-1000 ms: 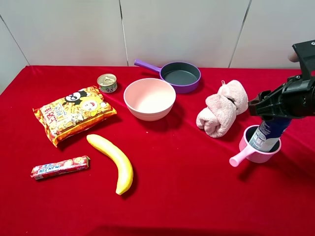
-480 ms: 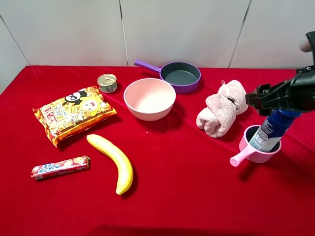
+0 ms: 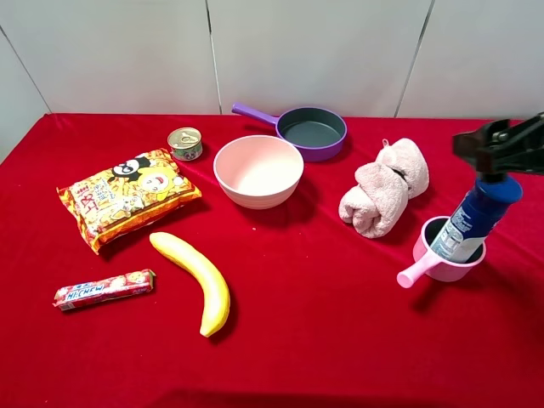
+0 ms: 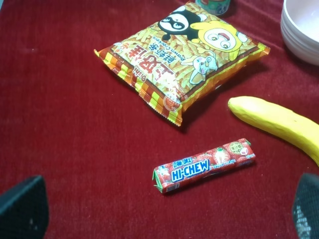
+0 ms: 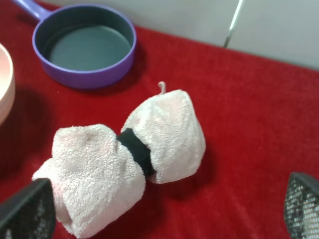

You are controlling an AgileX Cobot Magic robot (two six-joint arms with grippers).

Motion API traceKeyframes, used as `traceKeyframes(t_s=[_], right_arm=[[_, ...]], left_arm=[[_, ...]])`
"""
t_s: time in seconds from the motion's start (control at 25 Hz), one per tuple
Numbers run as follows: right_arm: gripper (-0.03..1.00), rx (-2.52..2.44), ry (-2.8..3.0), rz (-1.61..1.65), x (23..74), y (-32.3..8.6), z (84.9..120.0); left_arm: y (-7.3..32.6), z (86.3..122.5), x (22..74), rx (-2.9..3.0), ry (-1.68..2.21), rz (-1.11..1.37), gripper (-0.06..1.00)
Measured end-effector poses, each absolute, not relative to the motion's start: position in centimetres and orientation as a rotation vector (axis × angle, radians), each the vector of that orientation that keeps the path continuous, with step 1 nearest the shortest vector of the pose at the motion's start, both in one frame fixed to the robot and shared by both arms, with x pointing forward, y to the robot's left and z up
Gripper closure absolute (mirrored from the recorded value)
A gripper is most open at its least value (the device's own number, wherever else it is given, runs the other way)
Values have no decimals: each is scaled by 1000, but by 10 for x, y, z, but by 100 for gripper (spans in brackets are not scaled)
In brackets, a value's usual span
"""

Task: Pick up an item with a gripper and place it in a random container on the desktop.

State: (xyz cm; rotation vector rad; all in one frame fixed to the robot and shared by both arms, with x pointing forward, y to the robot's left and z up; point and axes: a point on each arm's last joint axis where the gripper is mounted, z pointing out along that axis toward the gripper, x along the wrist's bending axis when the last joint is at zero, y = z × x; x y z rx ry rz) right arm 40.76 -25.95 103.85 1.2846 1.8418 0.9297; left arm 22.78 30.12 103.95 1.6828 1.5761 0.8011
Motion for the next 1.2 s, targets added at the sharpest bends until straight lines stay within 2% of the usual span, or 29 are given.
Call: traceKeyframes(t_s=[0.32, 0.72, 1.2], right_arm=[[28, 1341, 1783, 932, 368, -273, 1056], [28, 1435, 1776, 958, 318, -285, 1060], [28, 1448, 1741, 1043, 289, -290, 1062]], left_arm=[[301, 1040, 228, 1683, 1576, 801, -3], [301, 1040, 228, 1683, 1576, 801, -3], [301, 1040, 228, 1683, 1576, 801, -3]])
